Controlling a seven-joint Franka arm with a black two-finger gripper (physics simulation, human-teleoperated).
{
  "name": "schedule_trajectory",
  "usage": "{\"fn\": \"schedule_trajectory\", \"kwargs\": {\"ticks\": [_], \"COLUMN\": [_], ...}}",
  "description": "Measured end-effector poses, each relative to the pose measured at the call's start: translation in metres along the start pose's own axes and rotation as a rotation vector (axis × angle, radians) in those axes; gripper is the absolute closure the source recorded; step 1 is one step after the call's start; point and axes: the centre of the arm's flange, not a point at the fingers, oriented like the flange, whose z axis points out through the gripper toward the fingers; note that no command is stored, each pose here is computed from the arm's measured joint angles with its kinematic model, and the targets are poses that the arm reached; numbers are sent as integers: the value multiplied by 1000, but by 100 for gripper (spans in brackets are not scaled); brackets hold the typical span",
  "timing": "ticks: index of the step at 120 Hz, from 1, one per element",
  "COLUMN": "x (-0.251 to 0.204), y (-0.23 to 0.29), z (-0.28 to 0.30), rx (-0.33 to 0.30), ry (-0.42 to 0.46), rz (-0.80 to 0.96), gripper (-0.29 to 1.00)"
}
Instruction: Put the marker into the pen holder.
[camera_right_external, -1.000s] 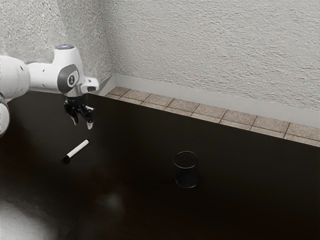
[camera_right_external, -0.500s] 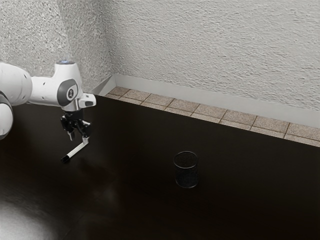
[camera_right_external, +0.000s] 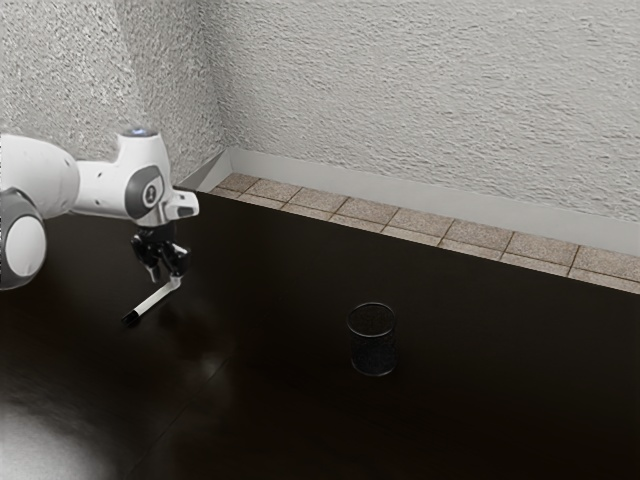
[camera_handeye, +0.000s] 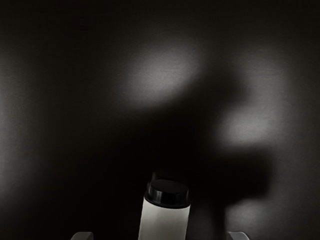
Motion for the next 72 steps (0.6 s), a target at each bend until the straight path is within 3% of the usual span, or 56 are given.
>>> {"fn": "schedule_trajectory", "kwargs": {"ticks": [72], "x": [1], "y": [1], "z": [16], "rx": [-7], "ry": [-10], "rz": [8], "gripper": [53]}}
